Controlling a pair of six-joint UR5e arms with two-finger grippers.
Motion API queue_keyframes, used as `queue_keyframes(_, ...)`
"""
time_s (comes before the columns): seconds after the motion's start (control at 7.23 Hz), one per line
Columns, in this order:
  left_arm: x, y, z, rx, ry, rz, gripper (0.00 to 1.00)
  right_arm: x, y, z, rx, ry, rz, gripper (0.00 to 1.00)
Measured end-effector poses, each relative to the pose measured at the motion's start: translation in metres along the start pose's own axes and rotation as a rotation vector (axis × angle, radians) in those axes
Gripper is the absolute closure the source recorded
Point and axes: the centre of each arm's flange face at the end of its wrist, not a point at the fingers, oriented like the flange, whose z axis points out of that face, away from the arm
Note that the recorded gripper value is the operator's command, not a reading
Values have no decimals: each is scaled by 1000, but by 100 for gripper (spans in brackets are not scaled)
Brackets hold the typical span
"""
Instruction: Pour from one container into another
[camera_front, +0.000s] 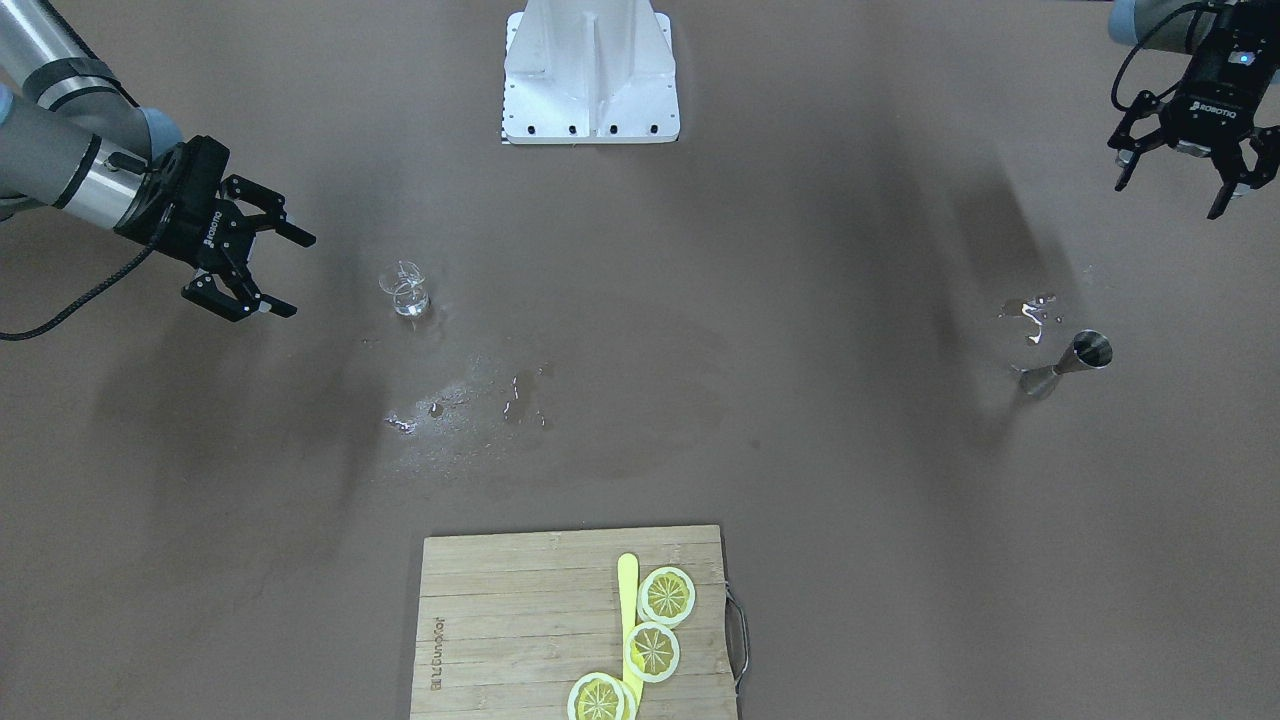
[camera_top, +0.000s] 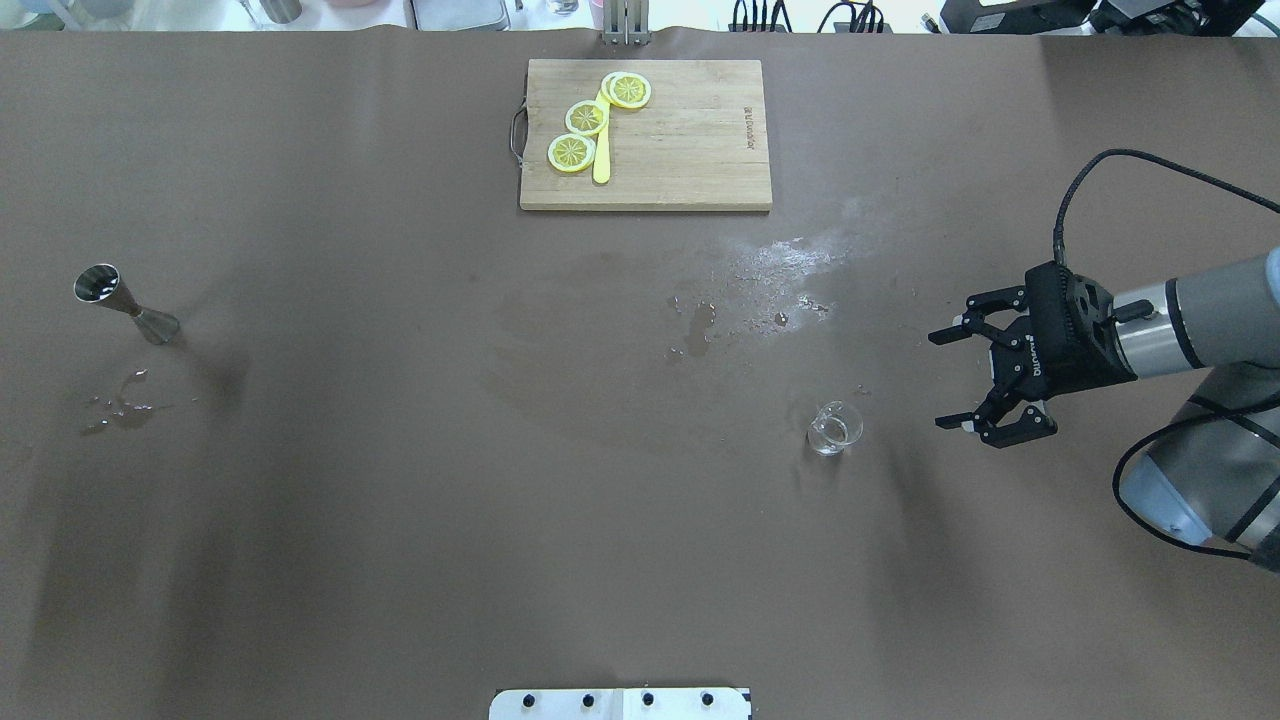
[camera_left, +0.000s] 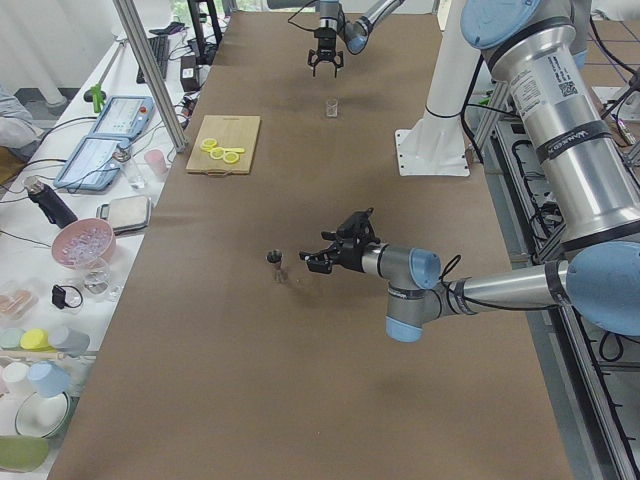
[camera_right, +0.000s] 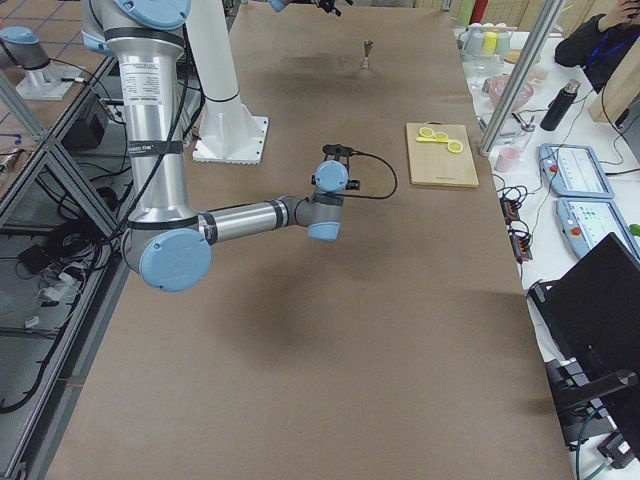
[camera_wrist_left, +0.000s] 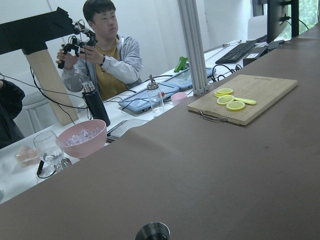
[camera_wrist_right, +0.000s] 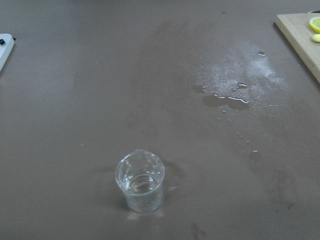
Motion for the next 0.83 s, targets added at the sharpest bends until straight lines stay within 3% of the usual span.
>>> queue_keyframes(0.28,19,27,4,19,-111,-117,3,-18,16,17,5,-43,-14,0)
queue_keyframes(0.55,51,50,4,66,-209,-105,3,-33,21,38,0,-58,-20,0)
queue_keyframes(0.83,82,67,-3,95,-233,-93,3,-40,23,55,-4,-54,-33,0)
